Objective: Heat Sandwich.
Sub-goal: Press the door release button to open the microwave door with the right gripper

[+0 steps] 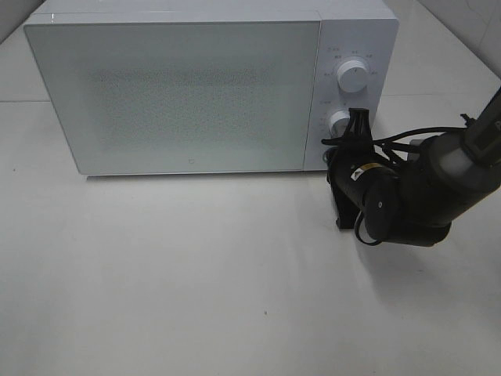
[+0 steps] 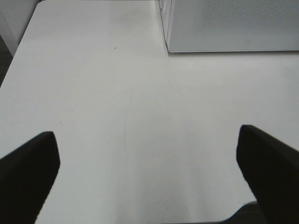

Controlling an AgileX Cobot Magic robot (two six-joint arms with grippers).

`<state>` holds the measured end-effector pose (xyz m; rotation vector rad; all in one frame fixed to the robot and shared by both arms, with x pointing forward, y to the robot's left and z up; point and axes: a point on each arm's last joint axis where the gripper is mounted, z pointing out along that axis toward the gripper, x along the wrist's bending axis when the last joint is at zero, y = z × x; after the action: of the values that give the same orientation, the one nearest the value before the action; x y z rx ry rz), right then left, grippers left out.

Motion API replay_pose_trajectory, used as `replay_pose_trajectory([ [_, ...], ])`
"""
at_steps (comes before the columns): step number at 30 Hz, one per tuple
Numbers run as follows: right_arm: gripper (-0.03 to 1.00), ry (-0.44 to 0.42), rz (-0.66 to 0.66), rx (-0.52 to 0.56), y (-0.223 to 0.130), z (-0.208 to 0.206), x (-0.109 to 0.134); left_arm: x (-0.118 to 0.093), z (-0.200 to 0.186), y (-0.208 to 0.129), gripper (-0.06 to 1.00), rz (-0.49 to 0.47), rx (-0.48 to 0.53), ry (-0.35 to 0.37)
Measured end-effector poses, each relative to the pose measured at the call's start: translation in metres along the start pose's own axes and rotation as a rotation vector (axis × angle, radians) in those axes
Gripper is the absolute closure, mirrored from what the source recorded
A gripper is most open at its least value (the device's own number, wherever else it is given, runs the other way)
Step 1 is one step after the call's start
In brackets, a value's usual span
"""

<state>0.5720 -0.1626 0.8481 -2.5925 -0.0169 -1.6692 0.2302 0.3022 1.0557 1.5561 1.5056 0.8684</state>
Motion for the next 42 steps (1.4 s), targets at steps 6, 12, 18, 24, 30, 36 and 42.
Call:
replay_pose_trajectory([
  [6, 0.96, 0.008, 0.000, -0.007, -0.001, 0.002, 0.000, 0.000, 0.000, 0.000, -0.03, 0.000, 0.000, 0.000],
  [12, 0.96, 0.018, -0.010, -0.021, -0.002, 0.010, 0.001, 0.000, 0.000, 0.000, -0.03, 0.000, 0.000, 0.000],
  [18, 0.96, 0.005, -0.022, -0.023, -0.002, 0.013, 0.002, 0.000, 0.000, 0.000, -0.03, 0.000, 0.000, 0.000],
  [24, 0.96, 0.001, -0.024, -0.020, -0.003, 0.013, 0.002, 0.000, 0.000, 0.000, -0.03, 0.000, 0.000, 0.000],
  [30, 0.96, 0.000, -0.024, -0.020, -0.003, 0.013, 0.003, 0.000, 0.000, 0.000, -0.03, 0.000, 0.000, 0.000],
  [36, 0.96, -0.006, -0.023, -0.019, -0.003, 0.013, 0.002, 0.000, 0.000, 0.000, -0.03, 0.000, 0.000, 0.000],
  [42, 0.96, -0.034, -0.017, -0.011, -0.003, 0.013, 0.004, 0.000, 0.000, 0.000, -0.03, 0.000, 0.000, 0.000],
])
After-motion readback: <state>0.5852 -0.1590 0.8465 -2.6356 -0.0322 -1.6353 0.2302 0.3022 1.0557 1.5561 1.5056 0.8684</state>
